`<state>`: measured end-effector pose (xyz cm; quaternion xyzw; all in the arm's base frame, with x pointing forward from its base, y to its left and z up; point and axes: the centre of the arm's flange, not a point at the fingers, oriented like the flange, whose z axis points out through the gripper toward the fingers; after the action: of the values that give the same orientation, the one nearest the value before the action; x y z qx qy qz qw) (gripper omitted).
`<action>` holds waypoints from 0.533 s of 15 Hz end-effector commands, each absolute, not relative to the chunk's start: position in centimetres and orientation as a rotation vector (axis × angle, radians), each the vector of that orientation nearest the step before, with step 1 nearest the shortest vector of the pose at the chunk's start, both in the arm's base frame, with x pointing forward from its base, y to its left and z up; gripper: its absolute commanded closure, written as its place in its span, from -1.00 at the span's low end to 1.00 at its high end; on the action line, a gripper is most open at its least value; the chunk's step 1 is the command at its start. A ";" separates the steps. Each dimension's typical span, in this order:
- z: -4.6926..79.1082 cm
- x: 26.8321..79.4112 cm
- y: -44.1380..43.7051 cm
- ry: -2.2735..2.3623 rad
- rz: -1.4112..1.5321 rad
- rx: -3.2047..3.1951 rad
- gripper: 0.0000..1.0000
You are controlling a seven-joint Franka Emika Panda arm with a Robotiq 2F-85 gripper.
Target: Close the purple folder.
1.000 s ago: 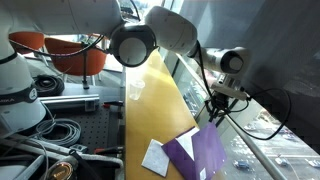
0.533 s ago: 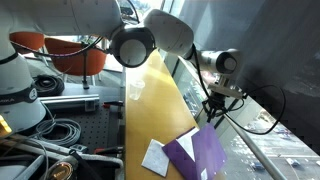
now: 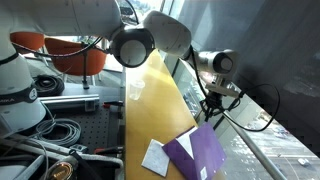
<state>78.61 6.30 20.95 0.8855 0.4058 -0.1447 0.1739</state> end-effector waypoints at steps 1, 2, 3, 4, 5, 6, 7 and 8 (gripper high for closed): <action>21.6 71.1 6.0 1.158 -0.396 2.503 1.00; 21.6 71.1 6.2 1.160 -0.404 2.508 1.00; 21.6 71.1 6.3 1.167 -0.406 2.506 1.00; 21.6 71.1 6.3 1.168 -0.411 2.508 1.00; 21.6 71.1 6.4 1.168 -0.411 2.510 1.00; 21.6 71.1 6.5 1.172 -0.416 2.511 1.00; 21.6 71.1 6.5 1.182 -0.420 2.509 1.00; 21.6 71.1 6.6 1.179 -0.418 2.510 1.00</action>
<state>78.51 7.14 20.92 0.8838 0.4104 -0.1441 0.1722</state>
